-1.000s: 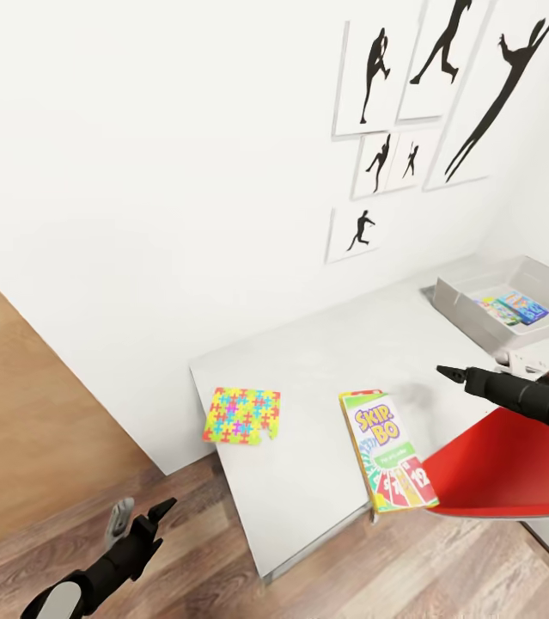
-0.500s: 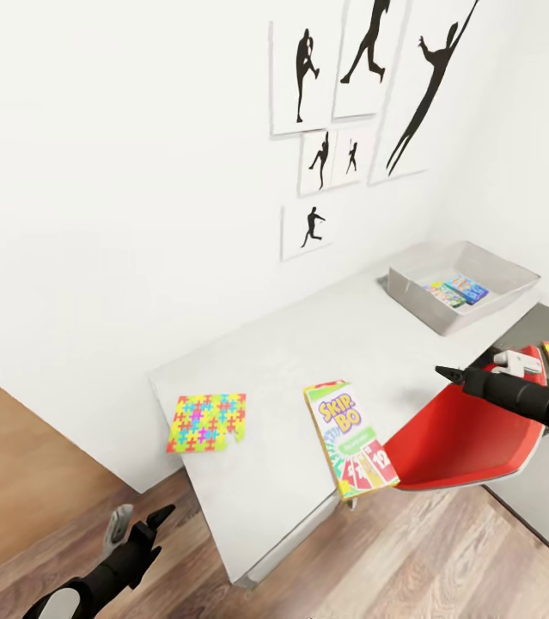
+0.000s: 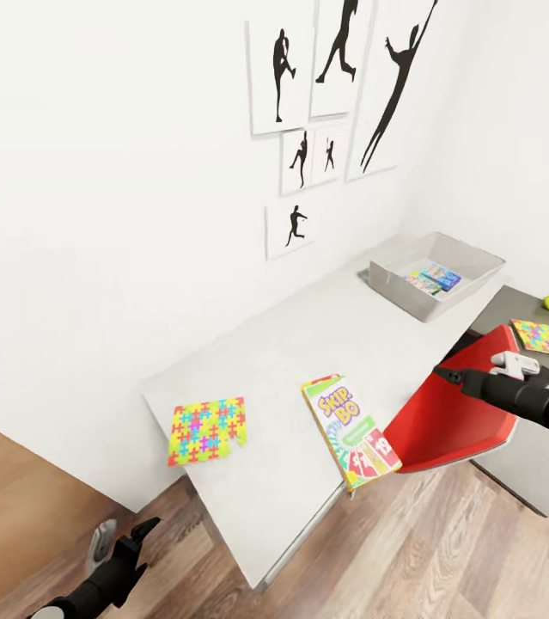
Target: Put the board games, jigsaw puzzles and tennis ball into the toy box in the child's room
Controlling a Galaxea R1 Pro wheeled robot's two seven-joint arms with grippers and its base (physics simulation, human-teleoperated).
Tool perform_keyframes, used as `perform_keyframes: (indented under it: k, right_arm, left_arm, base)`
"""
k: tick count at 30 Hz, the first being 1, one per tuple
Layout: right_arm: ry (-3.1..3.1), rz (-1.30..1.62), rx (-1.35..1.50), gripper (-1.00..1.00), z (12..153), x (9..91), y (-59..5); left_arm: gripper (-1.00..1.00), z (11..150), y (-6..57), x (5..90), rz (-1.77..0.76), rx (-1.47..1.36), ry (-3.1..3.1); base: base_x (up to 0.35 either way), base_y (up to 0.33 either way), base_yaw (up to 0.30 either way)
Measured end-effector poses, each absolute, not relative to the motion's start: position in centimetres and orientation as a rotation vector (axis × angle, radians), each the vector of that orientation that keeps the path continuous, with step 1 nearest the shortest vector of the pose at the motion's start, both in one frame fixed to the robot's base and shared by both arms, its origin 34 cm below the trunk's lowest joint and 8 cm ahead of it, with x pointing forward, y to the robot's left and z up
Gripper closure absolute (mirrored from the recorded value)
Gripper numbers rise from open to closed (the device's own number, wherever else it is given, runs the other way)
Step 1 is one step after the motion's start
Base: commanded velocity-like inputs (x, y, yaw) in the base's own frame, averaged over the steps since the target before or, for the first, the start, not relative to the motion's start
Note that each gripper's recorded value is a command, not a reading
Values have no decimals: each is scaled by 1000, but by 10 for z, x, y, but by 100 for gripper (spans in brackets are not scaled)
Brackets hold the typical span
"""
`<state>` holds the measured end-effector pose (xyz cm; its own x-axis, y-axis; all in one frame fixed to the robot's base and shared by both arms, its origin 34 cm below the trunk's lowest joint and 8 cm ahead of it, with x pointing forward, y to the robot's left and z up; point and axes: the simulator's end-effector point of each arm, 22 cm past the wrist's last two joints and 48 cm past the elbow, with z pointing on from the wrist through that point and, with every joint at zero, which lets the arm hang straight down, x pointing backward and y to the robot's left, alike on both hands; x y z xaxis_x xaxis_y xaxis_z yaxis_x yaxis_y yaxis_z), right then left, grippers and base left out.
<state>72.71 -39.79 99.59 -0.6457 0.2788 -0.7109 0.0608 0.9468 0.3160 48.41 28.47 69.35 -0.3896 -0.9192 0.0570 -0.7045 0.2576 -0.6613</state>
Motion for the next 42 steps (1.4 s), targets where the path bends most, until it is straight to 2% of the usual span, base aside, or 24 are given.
perform_keyframes:
  k: [28, 42]
  right_arm:
    - [2255, 335, 234, -100, 998, 727, -397]
    - [2276, 332, 262, -100, 988, 725, -405]
  left_arm:
    - [-100, 681, 311, 465, -814, -1603, 2146]
    - [-100, 675, 310, 456, -800, -1626, 2161]
  base:
    - [0, 324, -47]
    - [0, 85, -243]
